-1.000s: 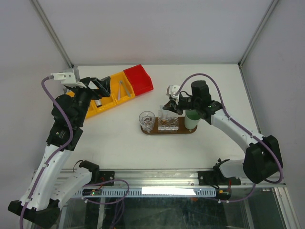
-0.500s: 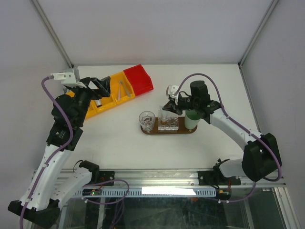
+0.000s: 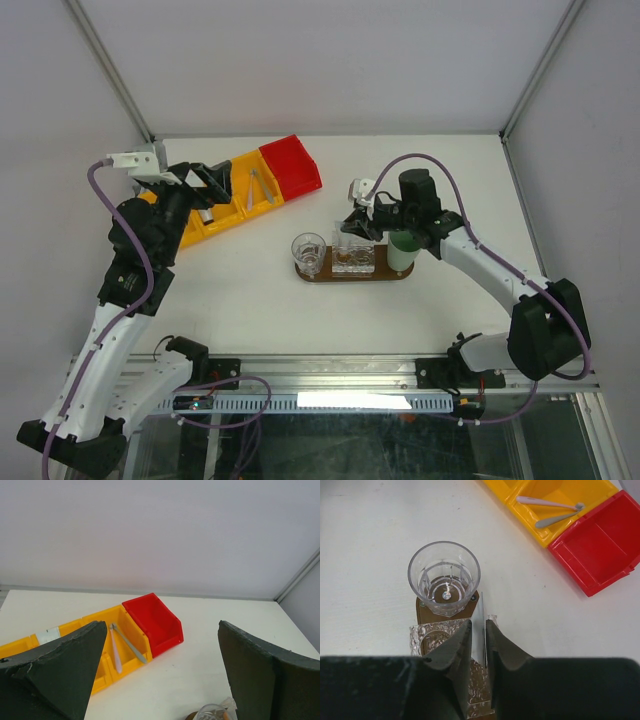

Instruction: Prepare toiletry sets of a toothbrush and toothpaste on the tray

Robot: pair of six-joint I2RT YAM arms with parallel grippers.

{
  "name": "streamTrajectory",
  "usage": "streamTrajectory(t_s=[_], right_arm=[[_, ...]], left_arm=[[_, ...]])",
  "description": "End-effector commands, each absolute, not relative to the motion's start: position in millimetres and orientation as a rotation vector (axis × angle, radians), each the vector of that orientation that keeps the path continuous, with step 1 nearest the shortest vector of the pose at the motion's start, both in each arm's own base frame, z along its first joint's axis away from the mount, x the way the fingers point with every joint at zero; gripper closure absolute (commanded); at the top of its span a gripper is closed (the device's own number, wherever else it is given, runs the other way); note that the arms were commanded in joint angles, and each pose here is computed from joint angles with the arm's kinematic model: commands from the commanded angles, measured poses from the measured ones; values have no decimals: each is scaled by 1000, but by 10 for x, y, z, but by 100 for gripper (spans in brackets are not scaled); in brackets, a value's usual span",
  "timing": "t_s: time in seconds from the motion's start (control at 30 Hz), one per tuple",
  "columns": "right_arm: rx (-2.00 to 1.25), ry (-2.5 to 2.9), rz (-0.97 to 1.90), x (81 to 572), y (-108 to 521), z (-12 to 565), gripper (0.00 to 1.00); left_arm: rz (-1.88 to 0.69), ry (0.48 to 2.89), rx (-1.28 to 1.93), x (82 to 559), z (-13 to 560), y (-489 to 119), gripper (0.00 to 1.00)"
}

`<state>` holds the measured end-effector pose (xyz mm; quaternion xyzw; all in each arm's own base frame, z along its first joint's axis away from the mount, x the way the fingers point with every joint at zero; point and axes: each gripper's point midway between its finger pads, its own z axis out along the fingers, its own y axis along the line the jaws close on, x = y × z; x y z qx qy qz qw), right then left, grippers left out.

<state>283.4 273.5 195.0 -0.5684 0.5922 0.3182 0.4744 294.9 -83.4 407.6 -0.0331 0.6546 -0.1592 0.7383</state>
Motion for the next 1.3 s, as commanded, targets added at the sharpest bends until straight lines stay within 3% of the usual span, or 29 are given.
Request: streamTrajectory(t_s=[0.0,0.4,0.9,0.93,0.97,1.0,1.27], right_arm=[[-1379,1394,768,2885,2765,2082,78],[-1345,1401,756,2909,2758,2143,56],[-1248,1394,718,2935,2711,2548,22],[-1227,1400,712,2938,2694,2626,17],[-1205,1403,707,2931,2679,2720,4],[-1176,1409,702,2918,2654,2824,1],[-695,1600,699,2825,2255,3316,0]], left_arm=[[-355,1378,-87,2927,4231,-783,1],[-358,1376,-84,2922,4238,-788,1],[-364,1380,-82,2944,4224,-787,1],[-363,1381,-82,2946,4220,-785,1],[-361,1383,-83,2950,4214,-783,1],[-362,1384,-85,2953,4209,-783,1],[-329,1425,-126,3064,4051,-742,1]])
